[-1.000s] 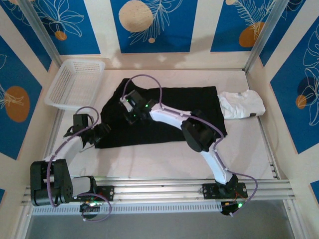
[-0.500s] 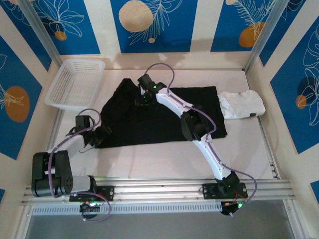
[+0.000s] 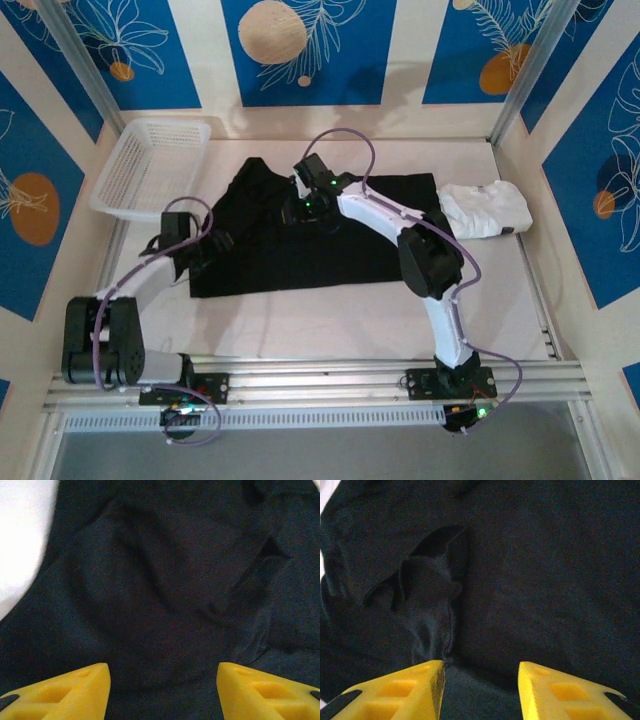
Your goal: Fold the inside-out t-shirt
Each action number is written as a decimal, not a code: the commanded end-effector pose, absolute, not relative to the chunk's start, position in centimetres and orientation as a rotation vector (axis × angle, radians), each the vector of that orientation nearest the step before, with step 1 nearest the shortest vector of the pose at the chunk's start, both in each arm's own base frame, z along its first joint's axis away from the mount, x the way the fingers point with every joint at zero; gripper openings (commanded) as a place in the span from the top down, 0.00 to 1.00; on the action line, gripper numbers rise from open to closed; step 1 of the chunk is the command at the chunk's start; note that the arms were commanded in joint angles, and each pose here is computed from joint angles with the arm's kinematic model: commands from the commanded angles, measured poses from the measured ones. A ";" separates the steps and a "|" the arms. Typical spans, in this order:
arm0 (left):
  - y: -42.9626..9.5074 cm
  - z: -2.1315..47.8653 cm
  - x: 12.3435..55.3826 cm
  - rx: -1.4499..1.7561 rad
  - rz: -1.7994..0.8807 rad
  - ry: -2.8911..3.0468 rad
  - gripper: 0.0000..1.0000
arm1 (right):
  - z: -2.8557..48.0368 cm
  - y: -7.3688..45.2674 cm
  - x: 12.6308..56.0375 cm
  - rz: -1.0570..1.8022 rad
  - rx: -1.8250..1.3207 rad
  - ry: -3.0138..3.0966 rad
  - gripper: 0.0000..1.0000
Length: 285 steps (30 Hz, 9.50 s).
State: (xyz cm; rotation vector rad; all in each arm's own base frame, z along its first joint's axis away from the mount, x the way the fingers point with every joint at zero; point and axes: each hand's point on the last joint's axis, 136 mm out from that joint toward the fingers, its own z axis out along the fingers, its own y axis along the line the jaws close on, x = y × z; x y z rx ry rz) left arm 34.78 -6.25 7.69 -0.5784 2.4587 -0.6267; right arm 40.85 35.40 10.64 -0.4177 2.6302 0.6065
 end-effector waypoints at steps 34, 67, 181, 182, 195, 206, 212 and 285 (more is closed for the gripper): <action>-3.2 8.9 49.5 -0.763 -0.622 2.282 0.44 | 12.0 28.9 39.4 0.532 -0.348 2.577 0.55; -7.3 4.8 50.7 -0.320 -0.469 2.640 0.55 | 5.4 42.5 46.9 0.805 -0.175 2.708 0.55; -5.5 11.8 36.3 -0.583 -0.588 2.406 0.34 | 10.3 1.3 34.8 0.326 0.645 2.491 0.29; -5.7 12.0 37.3 -0.581 -0.603 2.400 0.33 | 10.0 0.9 36.2 0.272 0.627 2.507 0.29; -7.7 11.4 41.6 -0.562 -0.754 2.388 0.33 | 4.6 -2.2 47.6 -0.153 0.443 2.725 0.30; -7.9 10.5 42.4 -0.553 -0.758 2.407 0.33 | 1.4 -3.0 48.5 -0.169 0.445 2.883 0.39; -7.6 10.5 43.5 -0.549 -0.721 2.414 0.33 | 1.4 -2.8 48.8 -0.106 0.431 2.886 0.72; -14.3 7.0 53.5 0.319 0.101 2.605 0.46 | 7.0 0.4 48.6 0.016 0.213 2.676 1.00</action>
